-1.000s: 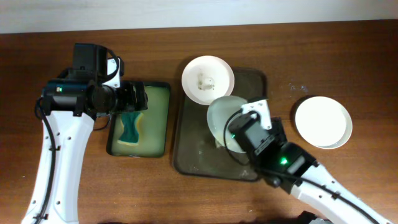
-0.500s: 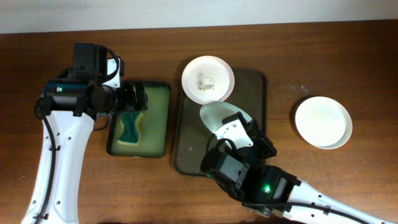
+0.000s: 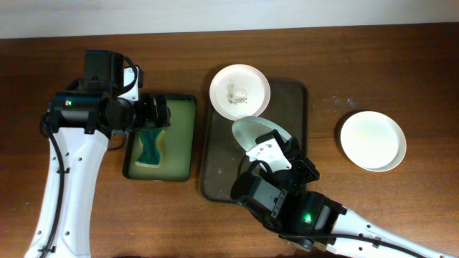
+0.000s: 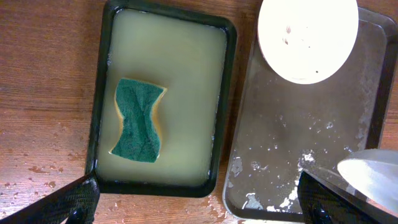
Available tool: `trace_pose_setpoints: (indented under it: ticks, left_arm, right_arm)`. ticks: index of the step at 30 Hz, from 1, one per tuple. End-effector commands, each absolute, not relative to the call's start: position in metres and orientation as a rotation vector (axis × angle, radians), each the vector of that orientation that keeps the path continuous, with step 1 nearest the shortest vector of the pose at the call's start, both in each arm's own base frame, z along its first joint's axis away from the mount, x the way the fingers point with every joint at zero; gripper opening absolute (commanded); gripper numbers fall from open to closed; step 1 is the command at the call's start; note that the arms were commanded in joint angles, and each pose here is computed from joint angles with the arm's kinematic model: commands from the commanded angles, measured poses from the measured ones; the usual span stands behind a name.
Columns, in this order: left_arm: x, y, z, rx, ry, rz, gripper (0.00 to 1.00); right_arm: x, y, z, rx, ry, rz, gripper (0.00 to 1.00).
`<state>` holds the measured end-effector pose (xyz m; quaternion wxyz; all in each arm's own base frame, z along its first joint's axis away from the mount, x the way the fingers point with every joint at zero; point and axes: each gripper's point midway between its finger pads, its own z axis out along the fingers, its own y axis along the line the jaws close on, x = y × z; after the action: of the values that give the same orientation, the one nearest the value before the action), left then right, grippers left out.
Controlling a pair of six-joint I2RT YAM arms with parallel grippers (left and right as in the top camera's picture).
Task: Clean dirty plates on tray and stack at the side
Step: 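Lift the plate with the right gripper and stack it on the side plate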
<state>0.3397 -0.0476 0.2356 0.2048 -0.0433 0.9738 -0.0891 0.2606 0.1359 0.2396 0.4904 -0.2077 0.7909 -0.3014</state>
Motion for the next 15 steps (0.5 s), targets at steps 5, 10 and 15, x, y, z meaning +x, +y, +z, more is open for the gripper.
trace_pose_setpoints:
  ticks: [5,10,15]
  left_arm:
    - [0.3398,-0.0496,0.2414,-0.103,2.699,-0.262,1.00]
    - [0.3398,-0.0496,0.2414,-0.103,2.699,-0.262,1.00]
    - [0.3398,-0.0496,0.2414,-0.103,2.699,-0.262,1.00]
  right_arm:
    - [0.2613,0.1360,0.2506,-0.467,1.894,-0.735,0.04]
    - [0.2614,0.1362,0.2504,-0.467,1.894,-0.735,0.04]
    - [0.2614,0.1357,0.2509,-0.465,1.892,-0.739,0.04]
